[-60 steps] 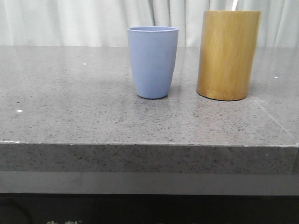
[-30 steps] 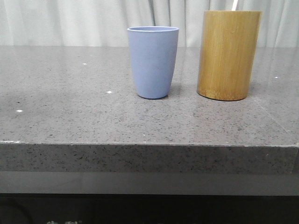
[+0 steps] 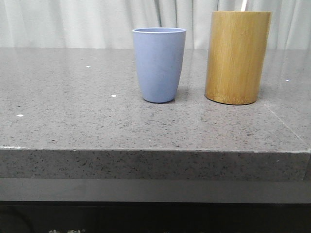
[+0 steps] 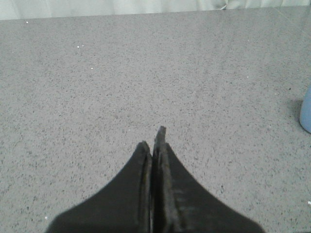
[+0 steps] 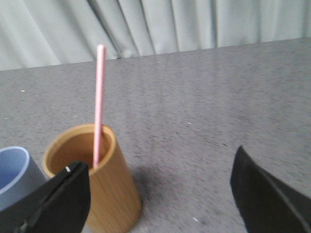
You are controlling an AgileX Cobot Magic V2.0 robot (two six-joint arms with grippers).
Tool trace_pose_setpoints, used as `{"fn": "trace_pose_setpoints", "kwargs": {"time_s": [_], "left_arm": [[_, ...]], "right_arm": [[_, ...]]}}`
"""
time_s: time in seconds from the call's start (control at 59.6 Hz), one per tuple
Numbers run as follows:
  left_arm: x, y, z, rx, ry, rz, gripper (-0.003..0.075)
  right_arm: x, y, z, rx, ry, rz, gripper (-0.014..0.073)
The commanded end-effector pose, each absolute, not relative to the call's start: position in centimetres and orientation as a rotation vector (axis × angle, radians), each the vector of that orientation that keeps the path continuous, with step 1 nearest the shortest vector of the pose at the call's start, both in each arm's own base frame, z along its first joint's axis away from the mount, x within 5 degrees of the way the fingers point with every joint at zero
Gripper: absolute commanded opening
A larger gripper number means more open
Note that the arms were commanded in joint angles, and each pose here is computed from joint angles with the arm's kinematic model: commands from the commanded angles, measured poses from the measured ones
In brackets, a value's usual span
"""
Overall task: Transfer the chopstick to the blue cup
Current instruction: 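Grasp the pink stick with the right gripper and pull it upward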
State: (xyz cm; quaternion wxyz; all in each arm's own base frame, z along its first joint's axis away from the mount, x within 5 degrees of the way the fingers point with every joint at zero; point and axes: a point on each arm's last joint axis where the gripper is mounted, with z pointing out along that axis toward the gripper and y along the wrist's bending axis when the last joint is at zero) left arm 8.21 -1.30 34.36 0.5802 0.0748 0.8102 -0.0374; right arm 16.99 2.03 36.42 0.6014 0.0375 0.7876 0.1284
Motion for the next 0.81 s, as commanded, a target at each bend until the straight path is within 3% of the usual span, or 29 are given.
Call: {"fn": "trace_pose_setpoints", "kwargs": {"time_s": [0.0, 0.587, 0.688, 0.788], "left_arm": [[7.1, -1.2, 35.0, 0.144, 1.754, -0.107, -0.0019], [5.0, -0.9, 34.0, 0.138, 1.672, -0.109, -0.0019], [5.0, -0.9, 34.0, 0.138, 1.672, -0.109, -0.0019], [5.0, -0.9, 34.0, 0.138, 1.672, -0.109, -0.0019]], "right_arm": [[19.4, 2.7, 39.1, 0.085, 1.715, 0.330, 0.0602], [33.2, 8.0, 38.4, 0.058, 1.752, 0.413, 0.0592], [34.5, 8.4, 37.9, 0.055, 1.770, 0.413, 0.0494], [34.8, 8.5, 37.8, 0.055, 1.775, 0.413, 0.0318]]}}
